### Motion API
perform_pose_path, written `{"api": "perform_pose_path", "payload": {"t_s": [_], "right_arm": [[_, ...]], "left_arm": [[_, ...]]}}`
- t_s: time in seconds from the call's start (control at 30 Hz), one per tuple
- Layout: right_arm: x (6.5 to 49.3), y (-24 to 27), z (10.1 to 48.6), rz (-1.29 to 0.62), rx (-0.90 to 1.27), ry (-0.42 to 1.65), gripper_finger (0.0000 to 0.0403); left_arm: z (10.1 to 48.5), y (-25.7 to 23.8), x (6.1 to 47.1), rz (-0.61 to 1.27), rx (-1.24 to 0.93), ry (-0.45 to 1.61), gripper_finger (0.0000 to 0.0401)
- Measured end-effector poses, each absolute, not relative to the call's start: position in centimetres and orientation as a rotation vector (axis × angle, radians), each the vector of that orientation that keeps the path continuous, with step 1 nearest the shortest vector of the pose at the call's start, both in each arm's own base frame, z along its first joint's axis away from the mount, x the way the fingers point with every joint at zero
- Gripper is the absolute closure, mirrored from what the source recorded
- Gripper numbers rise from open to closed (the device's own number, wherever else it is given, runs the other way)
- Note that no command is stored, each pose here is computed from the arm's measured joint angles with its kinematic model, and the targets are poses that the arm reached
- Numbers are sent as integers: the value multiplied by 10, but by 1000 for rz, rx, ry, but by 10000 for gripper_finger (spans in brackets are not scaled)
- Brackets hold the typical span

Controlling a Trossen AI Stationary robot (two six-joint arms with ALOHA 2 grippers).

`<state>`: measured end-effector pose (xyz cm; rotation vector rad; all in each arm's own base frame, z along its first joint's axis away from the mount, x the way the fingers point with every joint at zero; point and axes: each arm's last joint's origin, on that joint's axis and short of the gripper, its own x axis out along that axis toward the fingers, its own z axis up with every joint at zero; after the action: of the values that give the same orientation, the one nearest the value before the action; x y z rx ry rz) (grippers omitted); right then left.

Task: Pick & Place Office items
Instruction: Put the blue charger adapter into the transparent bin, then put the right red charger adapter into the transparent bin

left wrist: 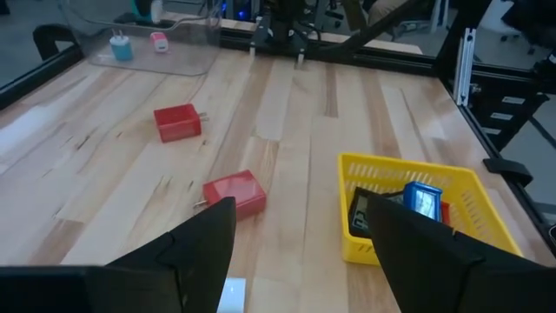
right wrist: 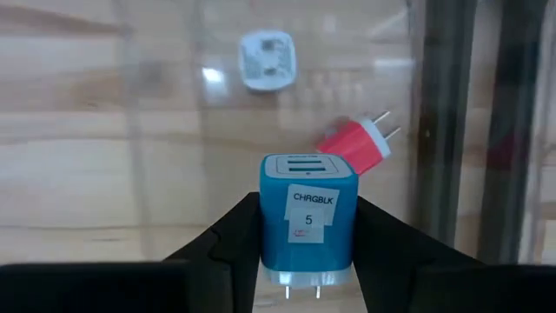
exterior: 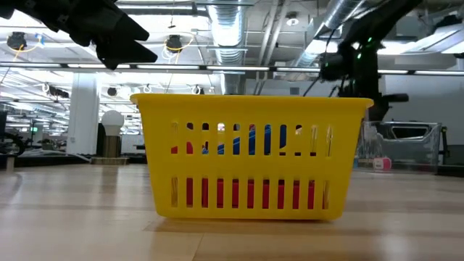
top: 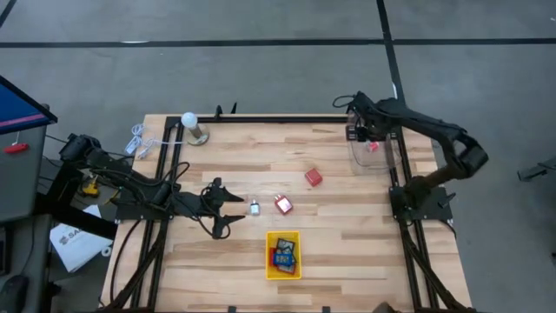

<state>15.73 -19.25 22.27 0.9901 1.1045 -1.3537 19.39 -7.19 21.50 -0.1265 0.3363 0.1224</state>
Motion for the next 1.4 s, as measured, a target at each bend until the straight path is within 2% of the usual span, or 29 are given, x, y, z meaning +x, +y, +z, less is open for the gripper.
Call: {"api": "perform_pose_path", "payload": {"t_s": [0.23,0.6,0.7,0.9,1.03,1.2,1.4], "right_arm": [[168,-207,189,-1319,969,1250,265],[167,-218,184,-1282,1003,1199,260],[169,-216,191,-1277,969,1167,239],[167,-210,204,-1309,937,1111,169],[165,-205,216,-1302,918,1060,156],[178,-181,242,-1136,848,963,164],[208,-111,268,-883,746,914,177]], "left_arm": [[215,-72,194,120,-116,337,146],[215,-72,194,122,-113,337,146],[215,-72,194,122,-113,337,146],[215,-72,194,122,-113,337,146],[215,-72,194,122,-113,337,146],[215,-72,194,122,-113,336,146],[215,-72,194,121,-110,336,146]]}}
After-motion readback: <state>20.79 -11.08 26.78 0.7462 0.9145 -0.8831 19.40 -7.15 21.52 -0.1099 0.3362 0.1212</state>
